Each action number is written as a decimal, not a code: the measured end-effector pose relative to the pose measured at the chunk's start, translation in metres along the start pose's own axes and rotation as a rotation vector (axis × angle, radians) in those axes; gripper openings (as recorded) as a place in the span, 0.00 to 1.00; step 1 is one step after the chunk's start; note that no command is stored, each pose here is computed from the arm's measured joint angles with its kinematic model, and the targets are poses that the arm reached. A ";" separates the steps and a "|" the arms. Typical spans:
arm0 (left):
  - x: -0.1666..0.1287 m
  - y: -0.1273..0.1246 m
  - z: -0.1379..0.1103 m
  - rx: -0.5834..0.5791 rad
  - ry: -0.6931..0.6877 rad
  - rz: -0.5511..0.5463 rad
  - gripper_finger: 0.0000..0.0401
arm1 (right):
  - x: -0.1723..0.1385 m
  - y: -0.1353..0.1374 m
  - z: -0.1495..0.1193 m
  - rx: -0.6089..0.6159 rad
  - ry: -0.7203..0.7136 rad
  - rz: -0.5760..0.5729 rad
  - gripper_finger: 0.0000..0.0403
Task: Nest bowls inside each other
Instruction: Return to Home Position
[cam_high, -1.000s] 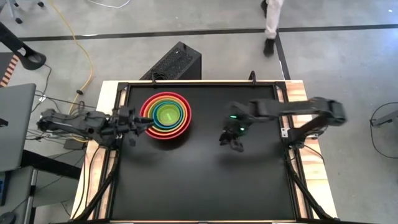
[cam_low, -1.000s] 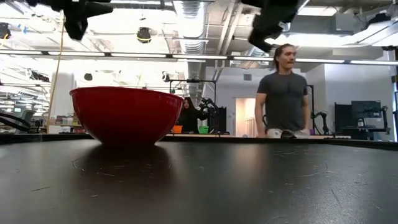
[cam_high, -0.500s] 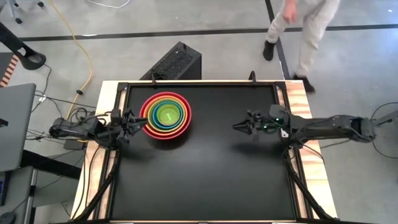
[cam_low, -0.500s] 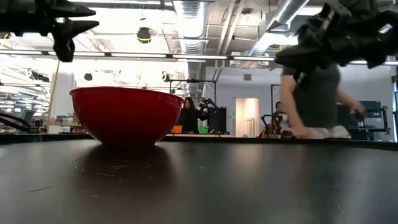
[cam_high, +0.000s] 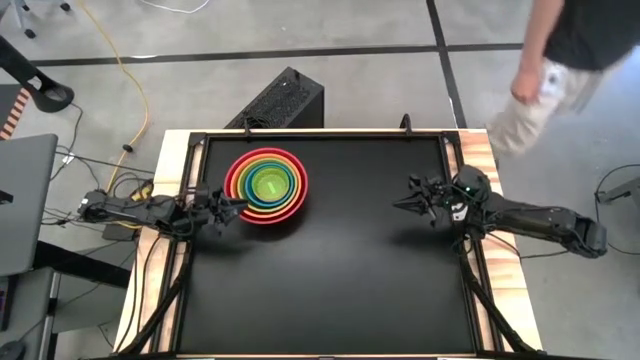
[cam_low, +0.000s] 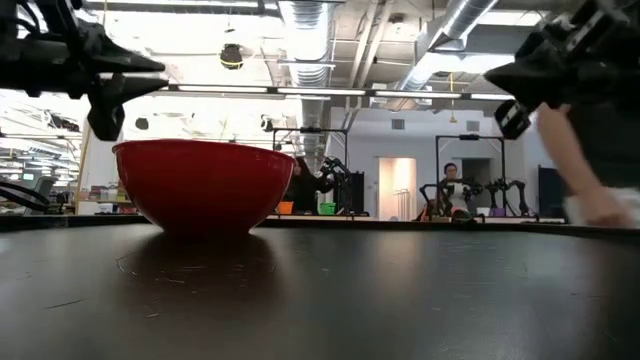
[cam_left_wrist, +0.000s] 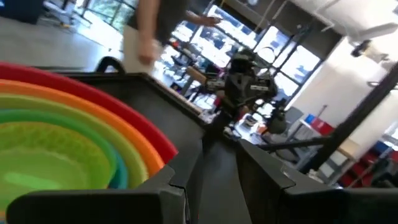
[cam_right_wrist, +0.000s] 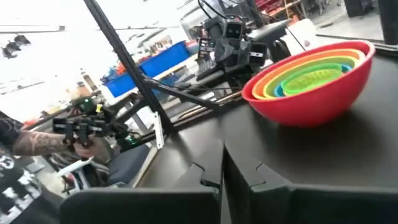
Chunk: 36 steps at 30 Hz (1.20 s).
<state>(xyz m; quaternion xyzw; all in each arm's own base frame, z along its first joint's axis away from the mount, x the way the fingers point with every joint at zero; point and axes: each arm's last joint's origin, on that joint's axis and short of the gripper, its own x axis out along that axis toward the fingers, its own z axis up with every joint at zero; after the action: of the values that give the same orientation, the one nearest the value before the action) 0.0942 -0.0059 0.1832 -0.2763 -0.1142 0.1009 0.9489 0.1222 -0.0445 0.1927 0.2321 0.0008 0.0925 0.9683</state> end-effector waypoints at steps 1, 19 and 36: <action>0.000 0.001 -0.001 0.003 0.002 0.016 0.22 | -0.002 -0.002 -0.003 0.001 0.001 -0.005 0.06; 0.000 0.007 -0.007 0.235 0.049 0.107 0.22 | -0.012 -0.016 -0.025 -0.143 0.058 -0.075 0.03; 0.000 0.007 -0.007 0.247 0.050 0.106 0.22 | -0.012 -0.016 -0.026 -0.140 0.062 -0.080 0.03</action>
<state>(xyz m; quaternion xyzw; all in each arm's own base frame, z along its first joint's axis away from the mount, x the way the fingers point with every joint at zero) 0.0948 -0.0039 0.1736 -0.1653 -0.0624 0.1573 0.9716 0.1120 -0.0493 0.1616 0.1607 0.0336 0.0610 0.9846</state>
